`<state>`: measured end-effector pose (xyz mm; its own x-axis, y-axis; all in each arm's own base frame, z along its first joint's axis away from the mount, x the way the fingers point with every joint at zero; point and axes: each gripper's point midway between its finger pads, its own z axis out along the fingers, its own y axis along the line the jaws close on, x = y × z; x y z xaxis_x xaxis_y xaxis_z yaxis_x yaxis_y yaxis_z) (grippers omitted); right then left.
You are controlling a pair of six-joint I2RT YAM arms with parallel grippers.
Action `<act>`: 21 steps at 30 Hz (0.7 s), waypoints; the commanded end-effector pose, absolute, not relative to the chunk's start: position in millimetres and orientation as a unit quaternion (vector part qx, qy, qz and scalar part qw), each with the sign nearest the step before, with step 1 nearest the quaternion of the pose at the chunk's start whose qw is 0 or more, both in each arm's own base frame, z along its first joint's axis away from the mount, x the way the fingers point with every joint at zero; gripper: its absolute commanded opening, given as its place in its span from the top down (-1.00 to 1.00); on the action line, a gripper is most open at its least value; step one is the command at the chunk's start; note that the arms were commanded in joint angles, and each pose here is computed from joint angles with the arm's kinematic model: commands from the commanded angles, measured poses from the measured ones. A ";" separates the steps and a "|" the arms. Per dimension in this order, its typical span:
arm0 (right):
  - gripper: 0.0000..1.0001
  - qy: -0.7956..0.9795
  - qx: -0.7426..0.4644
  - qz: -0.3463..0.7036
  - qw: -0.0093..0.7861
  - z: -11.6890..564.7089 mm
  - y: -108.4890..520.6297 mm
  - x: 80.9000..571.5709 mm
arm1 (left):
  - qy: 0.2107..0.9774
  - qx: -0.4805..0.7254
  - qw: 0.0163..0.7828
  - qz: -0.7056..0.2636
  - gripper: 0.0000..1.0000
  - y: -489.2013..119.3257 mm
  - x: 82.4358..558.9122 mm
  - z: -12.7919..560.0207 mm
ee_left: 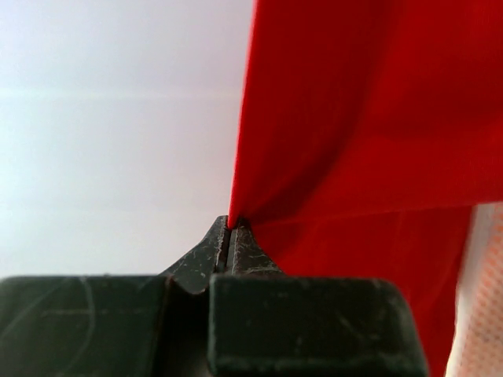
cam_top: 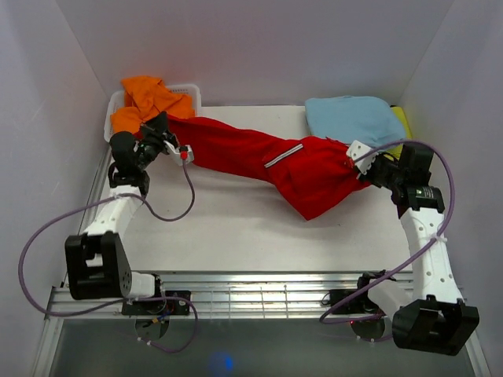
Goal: Fold and stack the trousers
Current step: Move the trousers to the center of the board
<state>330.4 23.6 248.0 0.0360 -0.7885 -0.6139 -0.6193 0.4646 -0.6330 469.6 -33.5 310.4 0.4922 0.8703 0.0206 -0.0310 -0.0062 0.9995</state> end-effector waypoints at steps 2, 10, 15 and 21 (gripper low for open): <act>0.85 0.631 -0.575 -0.171 0.492 236.0 -11.2 319.3 | 0.474 0.632 0.539 0.292 1.00 -12.2 401.7 270.6; 0.43 0.673 -0.573 -0.134 0.447 199.9 -19.9 312.5 | 0.629 0.660 0.401 0.087 0.00 -25.3 257.4 86.7; 0.24 0.742 -0.520 -0.089 0.413 183.6 -32.8 332.4 | 0.761 0.512 0.399 -0.020 -0.56 -31.5 277.2 97.8; 0.01 0.782 -0.456 -0.088 0.416 213.9 -48.3 361.7 | 0.836 0.408 0.352 -0.104 -0.76 -31.9 328.6 130.4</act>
<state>343.7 -32.2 172.5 -0.1884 -0.8147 -0.5485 -0.7370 0.4864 -0.4693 321.3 -26.0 110.1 -0.2382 0.7507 -0.6162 0.8113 0.5025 0.2987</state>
